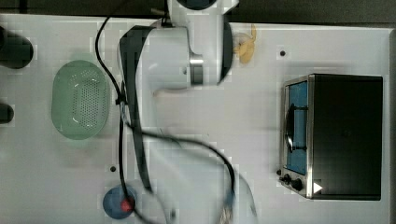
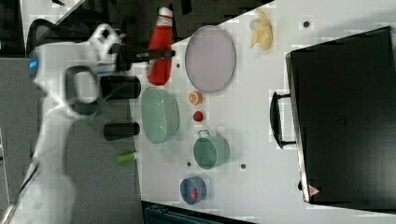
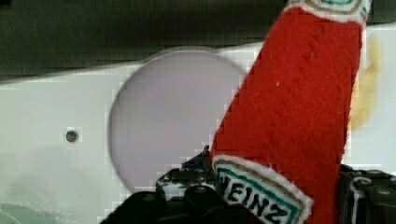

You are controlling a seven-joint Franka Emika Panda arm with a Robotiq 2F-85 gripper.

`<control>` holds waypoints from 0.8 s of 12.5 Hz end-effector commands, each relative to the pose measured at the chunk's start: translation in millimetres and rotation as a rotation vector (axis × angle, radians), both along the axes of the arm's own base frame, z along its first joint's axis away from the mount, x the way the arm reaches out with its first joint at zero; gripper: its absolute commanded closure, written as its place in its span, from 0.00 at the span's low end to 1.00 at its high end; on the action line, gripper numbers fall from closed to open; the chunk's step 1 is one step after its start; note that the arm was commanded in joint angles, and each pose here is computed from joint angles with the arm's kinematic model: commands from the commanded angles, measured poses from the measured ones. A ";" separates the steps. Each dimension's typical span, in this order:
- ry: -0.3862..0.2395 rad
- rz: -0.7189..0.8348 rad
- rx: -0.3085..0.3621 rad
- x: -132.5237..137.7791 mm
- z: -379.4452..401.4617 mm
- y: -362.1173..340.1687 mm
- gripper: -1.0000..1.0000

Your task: Pick ketchup from plate and place it on table.

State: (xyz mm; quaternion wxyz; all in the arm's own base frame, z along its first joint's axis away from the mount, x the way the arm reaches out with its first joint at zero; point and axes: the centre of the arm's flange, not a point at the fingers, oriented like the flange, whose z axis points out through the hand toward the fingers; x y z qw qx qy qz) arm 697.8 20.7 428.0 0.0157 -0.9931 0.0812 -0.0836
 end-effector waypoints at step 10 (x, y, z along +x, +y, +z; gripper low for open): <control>0.176 -0.093 -0.042 -169.8 -54.1 -61.8 0.41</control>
